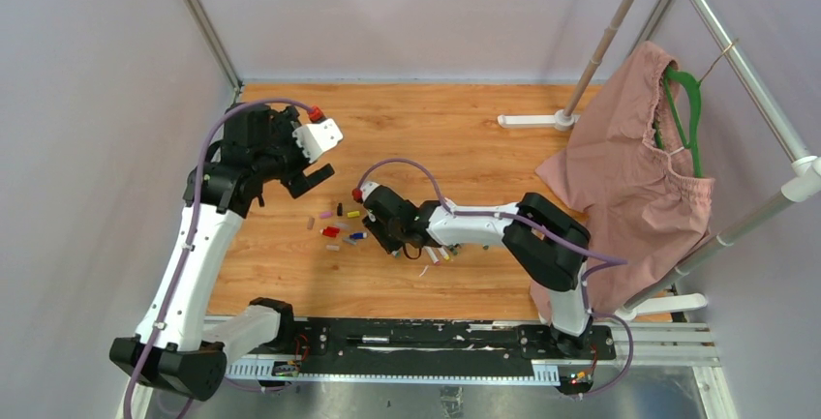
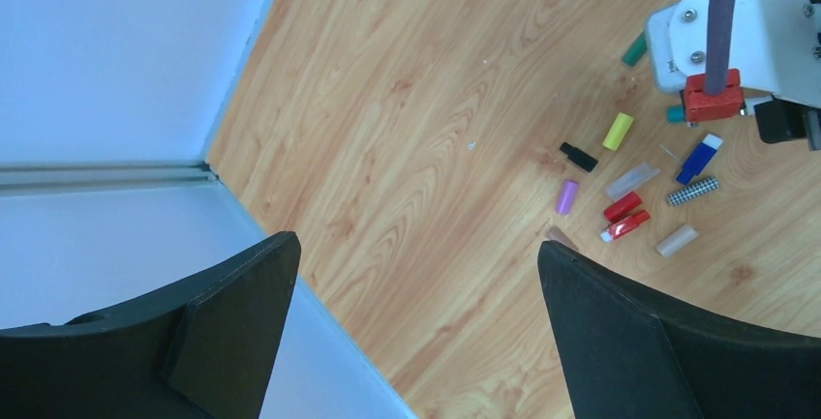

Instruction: Open the pen caps

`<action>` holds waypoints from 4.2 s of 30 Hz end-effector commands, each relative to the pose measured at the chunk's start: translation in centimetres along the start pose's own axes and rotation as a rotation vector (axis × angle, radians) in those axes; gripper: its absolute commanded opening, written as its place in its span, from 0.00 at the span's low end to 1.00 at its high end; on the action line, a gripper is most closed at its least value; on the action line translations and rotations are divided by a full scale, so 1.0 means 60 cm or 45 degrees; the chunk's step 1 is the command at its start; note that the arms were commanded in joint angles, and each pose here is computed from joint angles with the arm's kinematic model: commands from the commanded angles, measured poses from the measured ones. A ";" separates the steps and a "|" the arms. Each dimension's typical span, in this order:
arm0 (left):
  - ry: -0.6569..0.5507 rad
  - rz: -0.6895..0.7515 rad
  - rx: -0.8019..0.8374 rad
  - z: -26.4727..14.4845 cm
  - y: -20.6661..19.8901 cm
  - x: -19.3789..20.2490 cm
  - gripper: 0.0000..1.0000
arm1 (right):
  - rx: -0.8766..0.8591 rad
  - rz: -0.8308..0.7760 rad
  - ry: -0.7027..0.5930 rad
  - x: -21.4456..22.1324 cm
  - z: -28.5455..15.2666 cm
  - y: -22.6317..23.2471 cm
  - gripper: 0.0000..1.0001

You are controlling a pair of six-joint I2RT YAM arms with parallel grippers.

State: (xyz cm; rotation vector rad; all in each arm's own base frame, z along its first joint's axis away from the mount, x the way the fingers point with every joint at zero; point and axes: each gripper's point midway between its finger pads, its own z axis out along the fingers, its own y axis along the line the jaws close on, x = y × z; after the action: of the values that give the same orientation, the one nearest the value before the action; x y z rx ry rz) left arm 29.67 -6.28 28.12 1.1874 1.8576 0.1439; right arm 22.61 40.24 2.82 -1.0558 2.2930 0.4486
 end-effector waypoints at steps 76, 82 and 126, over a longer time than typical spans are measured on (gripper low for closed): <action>-0.167 1.110 0.552 0.093 -0.268 0.020 0.00 | -0.945 0.575 -0.127 -0.111 -0.200 0.106 0.00; -0.059 1.149 0.418 0.120 -0.238 0.040 0.00 | -0.925 0.617 -0.072 -0.046 -0.217 0.094 0.00; 0.262 0.447 0.879 0.273 -0.337 0.072 0.61 | 0.464 0.668 -0.076 0.158 -0.220 -0.247 0.06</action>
State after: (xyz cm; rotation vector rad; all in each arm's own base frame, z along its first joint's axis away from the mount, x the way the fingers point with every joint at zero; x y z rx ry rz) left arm 27.57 -19.05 3.18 2.0994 1.9221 -0.1741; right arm 24.00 19.54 7.67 -0.2450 2.4392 0.3053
